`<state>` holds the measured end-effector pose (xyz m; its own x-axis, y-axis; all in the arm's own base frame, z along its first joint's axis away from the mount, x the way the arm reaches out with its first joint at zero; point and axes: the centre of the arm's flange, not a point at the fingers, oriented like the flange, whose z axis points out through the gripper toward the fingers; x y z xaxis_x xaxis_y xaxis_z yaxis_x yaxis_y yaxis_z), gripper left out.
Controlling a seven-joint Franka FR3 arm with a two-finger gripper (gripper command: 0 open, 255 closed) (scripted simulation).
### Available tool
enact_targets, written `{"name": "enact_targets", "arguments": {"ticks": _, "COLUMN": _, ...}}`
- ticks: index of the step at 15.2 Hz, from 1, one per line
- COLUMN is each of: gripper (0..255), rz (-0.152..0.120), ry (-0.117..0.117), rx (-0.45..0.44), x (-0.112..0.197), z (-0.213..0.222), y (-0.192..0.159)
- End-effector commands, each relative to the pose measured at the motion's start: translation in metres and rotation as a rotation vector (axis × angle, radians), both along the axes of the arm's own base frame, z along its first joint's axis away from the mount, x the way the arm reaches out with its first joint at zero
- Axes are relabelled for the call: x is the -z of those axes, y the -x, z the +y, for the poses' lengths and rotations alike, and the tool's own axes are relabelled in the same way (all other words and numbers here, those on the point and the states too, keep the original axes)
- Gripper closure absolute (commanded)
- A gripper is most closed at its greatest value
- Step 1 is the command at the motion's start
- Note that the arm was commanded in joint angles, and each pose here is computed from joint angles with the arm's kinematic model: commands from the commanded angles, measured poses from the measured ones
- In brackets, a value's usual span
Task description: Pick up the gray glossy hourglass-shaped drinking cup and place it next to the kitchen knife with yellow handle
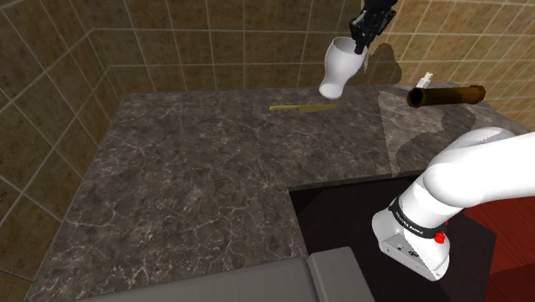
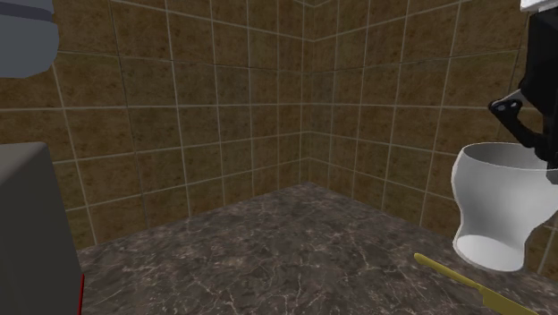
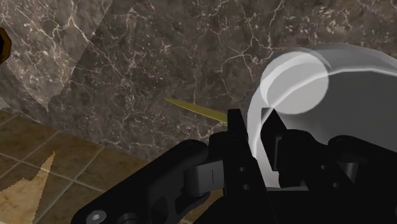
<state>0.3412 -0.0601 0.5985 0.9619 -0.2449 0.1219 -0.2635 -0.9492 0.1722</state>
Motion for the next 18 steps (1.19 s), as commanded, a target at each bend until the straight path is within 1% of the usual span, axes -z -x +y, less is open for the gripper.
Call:
{"name": "enact_targets", "arguments": {"ticks": 1, "gripper": 255, "rz": 0.000, "ry": 0.000, "rx": -0.001, "x": 0.001, "z": -0.028, "y": 0.006}}
{"name": "enact_targets", "arguments": {"ticks": 11, "gripper": 255, "rz": 0.000, "ry": 0.000, "rx": -0.001, "x": 0.001, "z": -0.156, "y": 0.038}}
{"name": "enact_targets", "arguments": {"ticks": 12, "gripper": 255, "rz": 0.000, "ry": 0.000, "rx": -0.001, "x": 0.001, "z": -0.160, "y": 0.039}}
{"name": "enact_targets", "arguments": {"ticks": 18, "gripper": 255, "rz": 0.000, "ry": 0.000, "rx": -0.001, "x": 0.033, "z": -0.160, "y": 0.039}}
